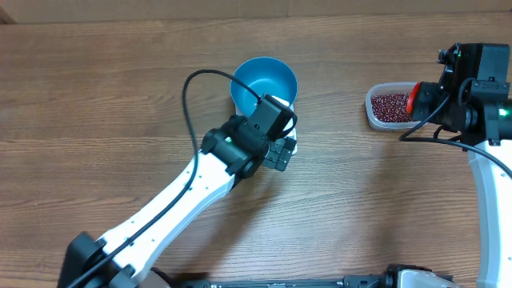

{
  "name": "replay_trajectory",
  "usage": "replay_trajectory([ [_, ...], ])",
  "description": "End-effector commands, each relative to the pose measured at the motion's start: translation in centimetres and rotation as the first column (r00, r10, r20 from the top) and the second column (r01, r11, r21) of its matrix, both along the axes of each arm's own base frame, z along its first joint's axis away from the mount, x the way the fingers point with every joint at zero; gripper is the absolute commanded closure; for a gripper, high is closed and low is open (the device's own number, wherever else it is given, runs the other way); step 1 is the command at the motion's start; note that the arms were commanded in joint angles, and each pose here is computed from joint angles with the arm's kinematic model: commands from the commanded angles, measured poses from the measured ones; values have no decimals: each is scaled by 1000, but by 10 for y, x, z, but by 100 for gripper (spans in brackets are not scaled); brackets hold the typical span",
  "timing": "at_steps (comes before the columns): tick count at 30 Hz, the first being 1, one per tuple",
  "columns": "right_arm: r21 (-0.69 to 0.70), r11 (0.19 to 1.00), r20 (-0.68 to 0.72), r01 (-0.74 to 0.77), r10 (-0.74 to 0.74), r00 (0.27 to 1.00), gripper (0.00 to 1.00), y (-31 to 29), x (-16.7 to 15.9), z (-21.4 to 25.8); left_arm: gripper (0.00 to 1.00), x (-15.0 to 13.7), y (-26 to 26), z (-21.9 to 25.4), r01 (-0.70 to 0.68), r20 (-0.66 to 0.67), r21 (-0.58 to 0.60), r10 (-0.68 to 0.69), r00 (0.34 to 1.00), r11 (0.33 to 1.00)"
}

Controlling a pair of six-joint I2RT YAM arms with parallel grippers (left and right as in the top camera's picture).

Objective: Scoop item into bowl and weigh 150g on scale

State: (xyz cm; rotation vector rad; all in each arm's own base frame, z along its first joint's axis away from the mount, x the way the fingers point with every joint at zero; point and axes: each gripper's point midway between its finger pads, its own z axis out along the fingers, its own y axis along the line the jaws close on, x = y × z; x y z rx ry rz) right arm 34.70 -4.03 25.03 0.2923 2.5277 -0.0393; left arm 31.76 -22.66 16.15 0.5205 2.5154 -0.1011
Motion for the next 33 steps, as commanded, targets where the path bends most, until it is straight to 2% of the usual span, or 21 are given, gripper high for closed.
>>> replay_trajectory([
  [1,-3,1000,38,-2,2,999,96,0,6,13,0,-7,5,44,-27,74,-101,35,997,995],
  [5,-4,1000,36,-2,2,999,96,0,5,13,0,-20,17,70,-14,126,-129,30,992,992],
  [9,-3,1000,36,-2,2,999,96,0,5,13,0,-36,40,83,-39,148,-106,54,988,994],
  [16,-3,1000,36,-2,2,999,96,0,5,13,0,-52,53,63,-80,130,-138,99,987,987],
  [22,-3,1000,36,-2,2,999,96,0,5,13,1,-47,49,62,-77,198,-230,124,972,970],
  [33,-3,1000,33,-2,2,999,96,0,5,12,1,-48,49,52,-82,167,-201,117,979,976],
])
